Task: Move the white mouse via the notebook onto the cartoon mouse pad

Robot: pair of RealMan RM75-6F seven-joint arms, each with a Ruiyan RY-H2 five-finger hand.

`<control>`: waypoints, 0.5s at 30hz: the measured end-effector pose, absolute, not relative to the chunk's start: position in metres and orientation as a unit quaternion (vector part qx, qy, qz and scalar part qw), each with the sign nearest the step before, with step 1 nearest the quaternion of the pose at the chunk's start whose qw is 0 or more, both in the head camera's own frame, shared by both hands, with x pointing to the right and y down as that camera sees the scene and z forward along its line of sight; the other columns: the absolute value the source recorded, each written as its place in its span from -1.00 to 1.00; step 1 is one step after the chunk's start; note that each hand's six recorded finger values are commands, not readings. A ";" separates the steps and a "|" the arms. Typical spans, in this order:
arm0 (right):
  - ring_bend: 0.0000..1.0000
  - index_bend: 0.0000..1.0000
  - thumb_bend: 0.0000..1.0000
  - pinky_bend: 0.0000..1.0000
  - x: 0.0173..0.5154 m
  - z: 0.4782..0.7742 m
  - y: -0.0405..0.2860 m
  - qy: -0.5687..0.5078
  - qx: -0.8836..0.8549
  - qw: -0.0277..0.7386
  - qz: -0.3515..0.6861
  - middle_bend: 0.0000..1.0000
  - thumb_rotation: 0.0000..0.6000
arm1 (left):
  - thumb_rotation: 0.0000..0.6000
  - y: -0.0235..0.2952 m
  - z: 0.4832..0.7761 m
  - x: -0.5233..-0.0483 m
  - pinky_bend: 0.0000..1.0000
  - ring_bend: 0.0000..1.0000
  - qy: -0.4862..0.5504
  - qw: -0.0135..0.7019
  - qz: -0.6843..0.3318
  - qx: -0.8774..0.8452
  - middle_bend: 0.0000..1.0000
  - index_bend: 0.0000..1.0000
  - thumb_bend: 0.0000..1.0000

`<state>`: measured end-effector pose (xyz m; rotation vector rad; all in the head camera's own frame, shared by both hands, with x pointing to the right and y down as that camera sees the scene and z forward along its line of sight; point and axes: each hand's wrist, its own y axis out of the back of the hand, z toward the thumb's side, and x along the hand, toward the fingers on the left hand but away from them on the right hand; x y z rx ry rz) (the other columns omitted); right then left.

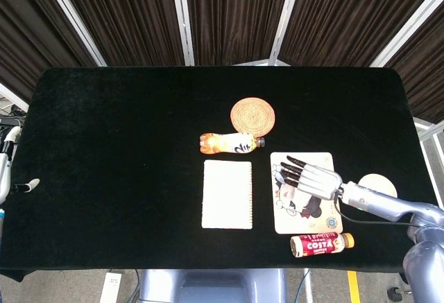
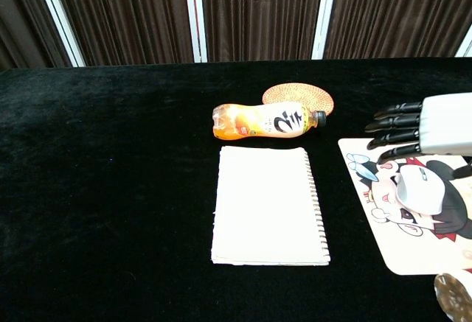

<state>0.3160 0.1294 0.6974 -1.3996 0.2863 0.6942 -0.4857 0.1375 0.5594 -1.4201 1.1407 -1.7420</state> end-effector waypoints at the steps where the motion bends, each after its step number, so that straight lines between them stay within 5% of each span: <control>1: -1.00 -0.64 -1.00 -0.86 0.318 0.694 0.129 0.126 -0.627 0.704 0.310 -0.77 1.00 | 1.00 0.138 0.559 -0.485 -1.00 -1.00 0.431 0.306 -0.657 -0.537 -1.00 -1.00 -1.00; 9: -1.00 -0.65 -1.00 -0.88 0.341 0.646 0.133 0.064 -0.620 0.723 0.299 -0.78 1.00 | 1.00 0.140 0.553 -0.482 -1.00 -1.00 0.435 0.311 -0.645 -0.546 -1.00 -1.00 -1.00; 15: -1.00 -0.79 -1.00 -1.00 0.360 0.606 0.143 -0.069 -0.634 0.693 0.335 -0.99 1.00 | 1.00 0.148 0.544 -0.480 -1.00 -1.00 0.443 0.324 -0.629 -0.551 -1.00 -1.00 -1.00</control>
